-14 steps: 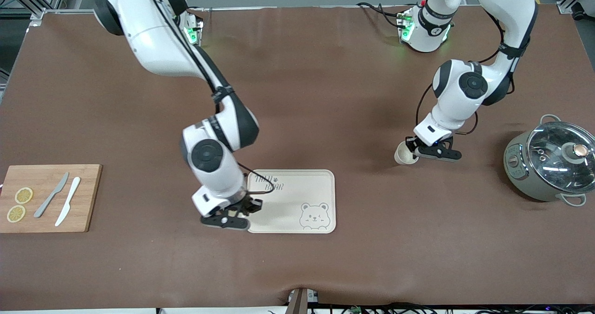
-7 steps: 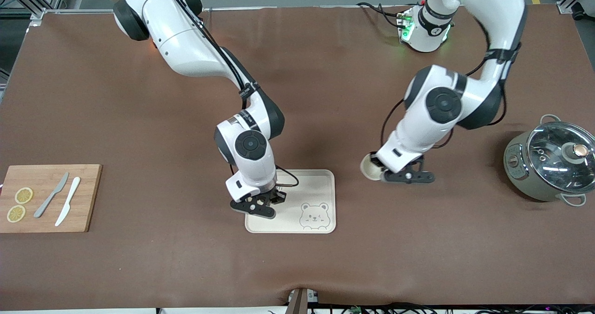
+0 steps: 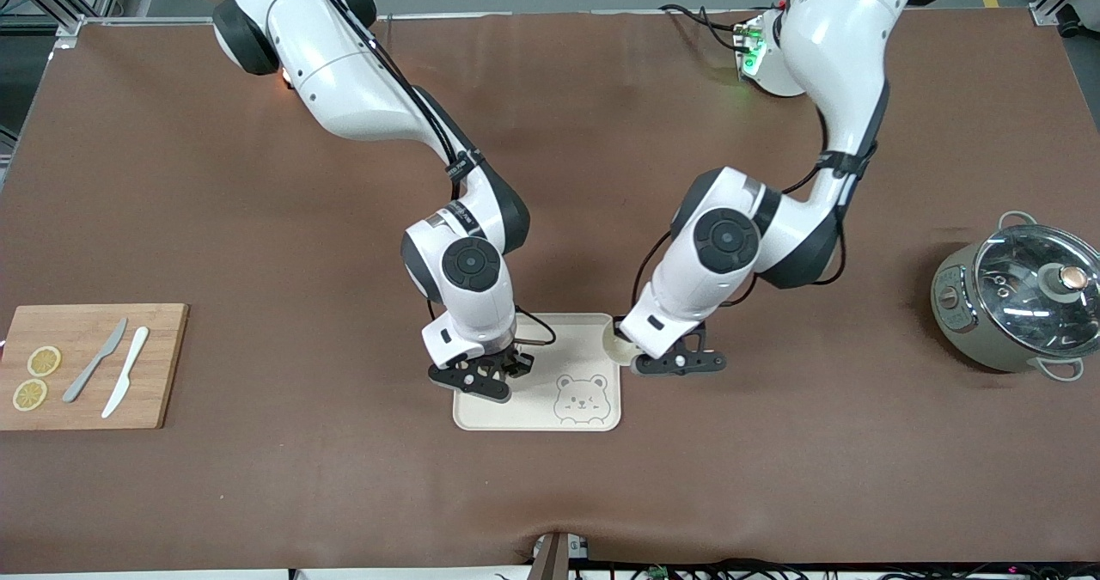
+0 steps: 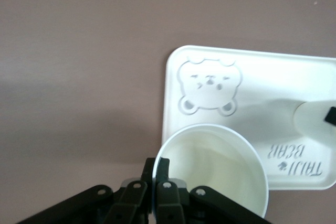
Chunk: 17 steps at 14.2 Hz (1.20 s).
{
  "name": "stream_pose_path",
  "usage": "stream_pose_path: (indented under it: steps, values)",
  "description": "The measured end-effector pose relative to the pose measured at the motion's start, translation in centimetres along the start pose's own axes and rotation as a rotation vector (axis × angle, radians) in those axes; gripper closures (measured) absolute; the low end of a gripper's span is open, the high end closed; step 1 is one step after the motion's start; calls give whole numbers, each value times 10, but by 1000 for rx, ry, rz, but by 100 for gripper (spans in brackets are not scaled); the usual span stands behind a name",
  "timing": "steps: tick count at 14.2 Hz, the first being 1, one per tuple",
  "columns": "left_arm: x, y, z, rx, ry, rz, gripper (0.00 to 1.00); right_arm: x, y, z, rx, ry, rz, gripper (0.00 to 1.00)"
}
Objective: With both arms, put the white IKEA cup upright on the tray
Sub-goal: 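Lower both cups upright onto the tray and open both grippers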
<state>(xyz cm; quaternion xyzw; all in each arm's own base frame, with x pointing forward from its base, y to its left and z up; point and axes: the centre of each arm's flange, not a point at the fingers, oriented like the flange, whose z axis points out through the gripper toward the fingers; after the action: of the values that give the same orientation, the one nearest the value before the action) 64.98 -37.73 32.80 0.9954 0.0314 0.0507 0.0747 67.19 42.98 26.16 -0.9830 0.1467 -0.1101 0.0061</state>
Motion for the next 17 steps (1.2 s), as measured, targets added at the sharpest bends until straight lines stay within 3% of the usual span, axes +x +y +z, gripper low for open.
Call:
stream_pose_path:
  steps: [3, 7, 12, 17]
  values:
    - [2, 20, 21, -34, 84, -15, 96, 11, 5, -9, -11, 9, 14, 37]
    - [-7, 36, 55, -19, 164, 3, 96, 39, 29, -28, -47, -6, 44, 1]
    - [-18, 36, 100, -5, 152, 8, 96, 103, 100, -65, -81, -55, -51, 0]
    - [-26, 43, 115, -14, 160, 23, 93, 156, 188, -86, -110, -146, -170, 0]
